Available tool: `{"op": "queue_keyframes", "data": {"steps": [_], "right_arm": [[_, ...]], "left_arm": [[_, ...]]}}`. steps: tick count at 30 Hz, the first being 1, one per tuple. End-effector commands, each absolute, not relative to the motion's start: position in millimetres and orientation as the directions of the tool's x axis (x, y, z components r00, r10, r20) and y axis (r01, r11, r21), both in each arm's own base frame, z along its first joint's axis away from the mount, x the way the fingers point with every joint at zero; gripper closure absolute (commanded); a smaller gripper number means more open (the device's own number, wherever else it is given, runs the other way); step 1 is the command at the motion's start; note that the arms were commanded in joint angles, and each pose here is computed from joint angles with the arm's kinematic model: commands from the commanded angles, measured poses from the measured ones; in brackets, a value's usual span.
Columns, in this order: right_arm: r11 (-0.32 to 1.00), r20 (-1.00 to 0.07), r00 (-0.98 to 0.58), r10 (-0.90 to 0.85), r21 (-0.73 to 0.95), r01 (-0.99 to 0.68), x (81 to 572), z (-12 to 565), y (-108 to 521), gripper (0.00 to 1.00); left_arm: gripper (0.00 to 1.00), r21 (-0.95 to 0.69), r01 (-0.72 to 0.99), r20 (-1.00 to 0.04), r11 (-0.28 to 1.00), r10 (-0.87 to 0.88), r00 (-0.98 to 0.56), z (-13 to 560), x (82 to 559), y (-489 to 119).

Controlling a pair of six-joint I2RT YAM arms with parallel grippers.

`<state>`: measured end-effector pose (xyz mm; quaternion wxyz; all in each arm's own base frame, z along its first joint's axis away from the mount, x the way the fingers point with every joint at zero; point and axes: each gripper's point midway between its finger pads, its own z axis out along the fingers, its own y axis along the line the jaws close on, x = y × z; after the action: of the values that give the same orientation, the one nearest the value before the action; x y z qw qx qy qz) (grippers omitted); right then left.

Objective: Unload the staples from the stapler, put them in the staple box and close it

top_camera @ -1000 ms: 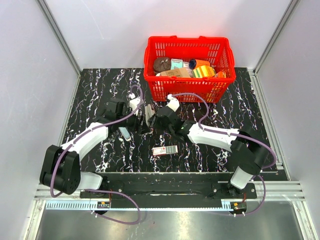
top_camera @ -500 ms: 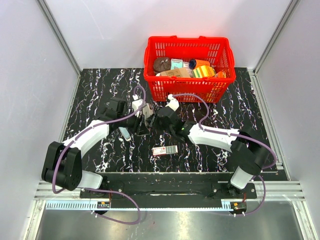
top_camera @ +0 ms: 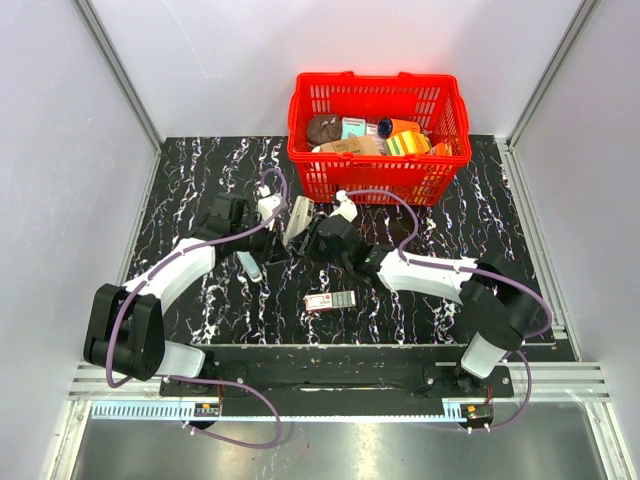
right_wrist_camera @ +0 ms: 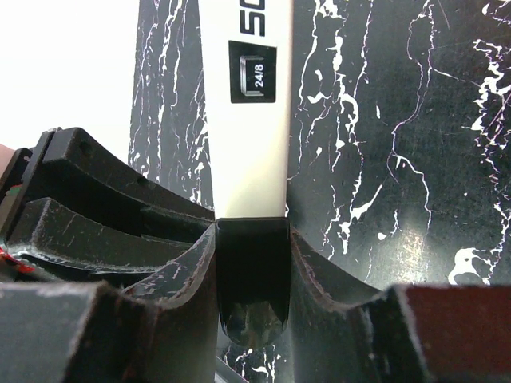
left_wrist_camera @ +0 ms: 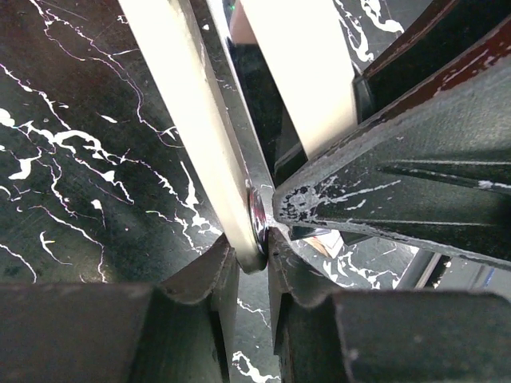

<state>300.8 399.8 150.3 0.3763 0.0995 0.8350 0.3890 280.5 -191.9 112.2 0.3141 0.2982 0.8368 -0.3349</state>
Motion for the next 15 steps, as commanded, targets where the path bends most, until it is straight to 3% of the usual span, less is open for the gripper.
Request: {"op": "queue_keyframes", "data": {"steps": [1, 5, 8, 15], "right_arm": [[0.591, -0.563, -0.680, 0.470, 0.773, -0.232, 294, 192, 406, 1.00], [0.630, -0.600, -0.693, 0.400, 0.729, -0.268, 286, 178, 401, 1.00], [0.663, -0.631, -0.699, 0.336, 0.686, -0.300, 279, 168, 395, 1.00], [0.710, -0.660, -0.718, 0.222, 0.614, -0.345, 265, 155, 383, 1.00]], "left_arm": [[0.92, -0.197, 0.764, -0.824, 0.615, 0.317, -0.469, 139, 314, -189], [0.93, -0.166, 0.767, -0.825, 0.620, 0.338, -0.452, 136, 318, -186], [1.00, -0.117, 0.761, -0.830, 0.638, 0.358, -0.428, 132, 327, -181], [1.00, -0.025, 0.750, -0.838, 0.661, 0.395, -0.376, 135, 351, -176]]}}
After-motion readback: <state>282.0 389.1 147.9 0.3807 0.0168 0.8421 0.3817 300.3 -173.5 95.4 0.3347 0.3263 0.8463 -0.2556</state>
